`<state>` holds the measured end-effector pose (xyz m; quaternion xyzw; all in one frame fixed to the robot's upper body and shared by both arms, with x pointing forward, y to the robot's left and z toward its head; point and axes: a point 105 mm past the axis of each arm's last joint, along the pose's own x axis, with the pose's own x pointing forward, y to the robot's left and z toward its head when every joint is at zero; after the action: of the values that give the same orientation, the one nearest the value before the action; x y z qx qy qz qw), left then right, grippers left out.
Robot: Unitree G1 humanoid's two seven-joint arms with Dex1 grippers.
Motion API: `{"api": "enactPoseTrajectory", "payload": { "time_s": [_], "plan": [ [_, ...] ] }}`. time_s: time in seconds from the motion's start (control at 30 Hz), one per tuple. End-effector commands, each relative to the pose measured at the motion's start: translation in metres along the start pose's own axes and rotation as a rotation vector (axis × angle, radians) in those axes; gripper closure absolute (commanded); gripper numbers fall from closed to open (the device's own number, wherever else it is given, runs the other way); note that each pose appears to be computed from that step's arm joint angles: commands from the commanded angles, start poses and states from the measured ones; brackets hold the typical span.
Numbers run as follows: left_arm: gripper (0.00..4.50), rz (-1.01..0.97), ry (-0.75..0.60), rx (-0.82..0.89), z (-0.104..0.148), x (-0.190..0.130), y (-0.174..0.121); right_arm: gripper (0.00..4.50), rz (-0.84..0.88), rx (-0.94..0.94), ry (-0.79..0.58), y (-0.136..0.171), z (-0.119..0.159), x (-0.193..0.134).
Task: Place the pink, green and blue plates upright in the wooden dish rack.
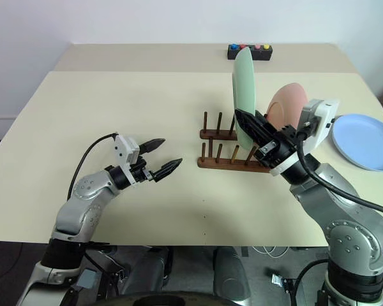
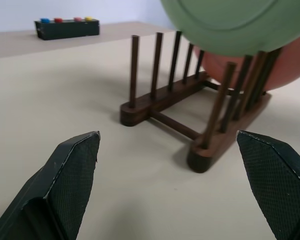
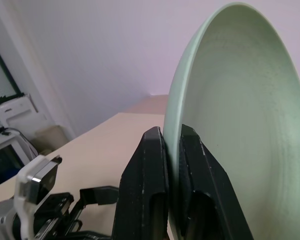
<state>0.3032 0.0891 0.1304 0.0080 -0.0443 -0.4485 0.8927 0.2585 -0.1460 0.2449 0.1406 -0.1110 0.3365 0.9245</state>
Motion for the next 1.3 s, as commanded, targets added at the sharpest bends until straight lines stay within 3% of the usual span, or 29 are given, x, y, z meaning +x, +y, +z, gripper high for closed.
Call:
{"api": "enactPoseTrajectory", "payload": {
  "time_s": [0.03, 0.43, 0.53, 0.73, 0.77, 1.03, 1.3],
  "plan": [
    [0.03, -0.062, -0.027, 0.022, 0.011, 0.001, -0.012, 4.5, -0.007, -0.005, -0.046, -0.001, 0.01, -0.003],
    [0.03, -0.143, 0.013, 0.014, 0.007, -0.002, -0.026, 4.5, -0.041, 0.036, -0.046, -0.008, 0.008, -0.004],
    [0.0, -0.147, 0.015, 0.014, 0.006, -0.001, -0.027, 3.41, -0.045, 0.039, -0.047, -0.009, 0.009, -0.004],
    [0.0, -0.156, 0.017, 0.015, 0.005, 0.001, -0.028, 0.36, -0.064, 0.017, -0.04, -0.011, 0.009, -0.005],
    [0.0, -0.157, 0.017, 0.015, 0.005, 0.001, -0.029, 0.04, -0.063, 0.005, -0.036, -0.011, 0.009, -0.005],
    [0.0, -0.165, 0.016, 0.015, 0.004, 0.003, -0.03, 0.04, -0.022, -0.138, 0.028, -0.007, 0.01, -0.004],
    [0.0, -0.172, 0.016, 0.013, 0.003, 0.004, -0.031, 0.04, 0.013, -0.3, 0.026, -0.003, 0.029, -0.001]
  ]
}}
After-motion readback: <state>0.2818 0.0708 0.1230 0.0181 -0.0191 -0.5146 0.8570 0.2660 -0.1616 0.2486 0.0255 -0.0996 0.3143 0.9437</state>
